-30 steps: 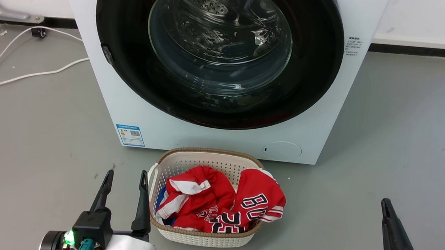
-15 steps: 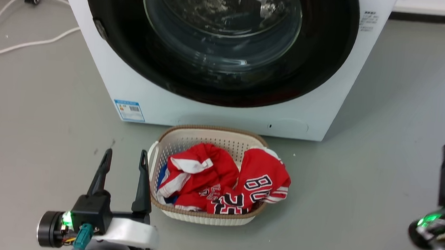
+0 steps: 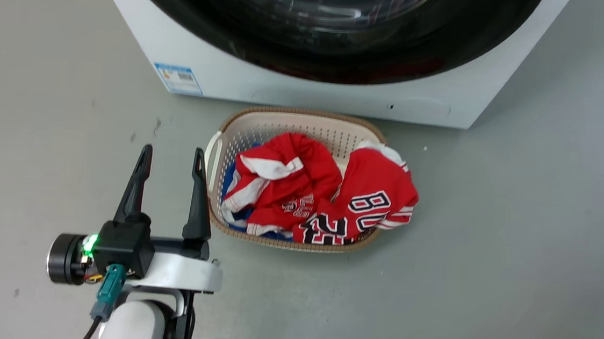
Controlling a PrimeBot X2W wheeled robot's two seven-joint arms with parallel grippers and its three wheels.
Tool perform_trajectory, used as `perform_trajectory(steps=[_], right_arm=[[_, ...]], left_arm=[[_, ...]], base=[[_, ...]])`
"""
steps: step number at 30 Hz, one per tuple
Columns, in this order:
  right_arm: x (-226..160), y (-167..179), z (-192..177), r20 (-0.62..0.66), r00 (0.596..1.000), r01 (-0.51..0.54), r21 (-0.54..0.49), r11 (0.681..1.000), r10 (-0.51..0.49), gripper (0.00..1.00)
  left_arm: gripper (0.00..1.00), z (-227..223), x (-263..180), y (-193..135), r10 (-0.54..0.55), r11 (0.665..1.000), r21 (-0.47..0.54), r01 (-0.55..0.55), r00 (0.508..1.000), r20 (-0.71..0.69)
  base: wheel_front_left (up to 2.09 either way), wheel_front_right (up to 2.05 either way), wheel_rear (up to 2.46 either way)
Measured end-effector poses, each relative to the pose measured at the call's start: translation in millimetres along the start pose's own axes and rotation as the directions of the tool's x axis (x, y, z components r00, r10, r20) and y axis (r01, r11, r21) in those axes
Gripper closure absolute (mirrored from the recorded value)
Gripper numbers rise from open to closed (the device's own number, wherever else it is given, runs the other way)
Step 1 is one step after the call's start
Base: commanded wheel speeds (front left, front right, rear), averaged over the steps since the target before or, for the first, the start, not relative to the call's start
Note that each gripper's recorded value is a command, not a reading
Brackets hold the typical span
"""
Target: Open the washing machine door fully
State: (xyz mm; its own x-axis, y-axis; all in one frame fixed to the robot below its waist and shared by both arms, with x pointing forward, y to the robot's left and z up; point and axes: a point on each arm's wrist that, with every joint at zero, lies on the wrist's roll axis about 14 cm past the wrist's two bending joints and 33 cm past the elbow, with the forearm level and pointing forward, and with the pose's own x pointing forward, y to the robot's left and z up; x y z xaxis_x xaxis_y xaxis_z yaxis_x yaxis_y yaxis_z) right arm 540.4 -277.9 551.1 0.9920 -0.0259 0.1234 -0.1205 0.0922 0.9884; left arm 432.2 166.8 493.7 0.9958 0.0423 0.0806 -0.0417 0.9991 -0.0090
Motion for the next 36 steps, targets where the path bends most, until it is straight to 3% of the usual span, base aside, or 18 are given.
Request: perform_trajectory(steps=[9, 18, 26, 36], right_arm=[[66.2, -10.4, -25.8, -0.135, 0.991, -0.007, -0.043, 0.999, 0.001, 1.00], [115.1, -43.9, -72.7, -0.334, 0.939, 0.017, -0.182, 0.983, -0.078, 1.00], [134.3, -59.8, -115.7, -0.478, 0.871, -0.001, -0.231, 0.973, -0.113, 1.00], [133.8, -68.7, -141.7, -0.565, 0.812, -0.022, -0.276, 0.961, -0.144, 1.00]], left_arm=[[0.00, -25.8, 23.7, -2.2, -0.003, 1.000, -0.003, 0.003, 0.999, -0.037], [0.00, -59.2, 38.6, 0.6, 0.004, 1.000, 0.002, -0.004, 0.995, -0.096], [0.00, -75.5, 37.6, 8.8, 0.033, 0.999, 0.009, -0.032, 0.990, -0.136], [0.00, -80.2, 40.9, 12.7, 0.043, 0.999, 0.013, -0.041, 0.989, -0.142]], base=[[0.00, 0.00, 0.00], [0.00, 0.00, 0.00], [0.00, 0.00, 0.00], [0.00, 0.00, 0.00]])
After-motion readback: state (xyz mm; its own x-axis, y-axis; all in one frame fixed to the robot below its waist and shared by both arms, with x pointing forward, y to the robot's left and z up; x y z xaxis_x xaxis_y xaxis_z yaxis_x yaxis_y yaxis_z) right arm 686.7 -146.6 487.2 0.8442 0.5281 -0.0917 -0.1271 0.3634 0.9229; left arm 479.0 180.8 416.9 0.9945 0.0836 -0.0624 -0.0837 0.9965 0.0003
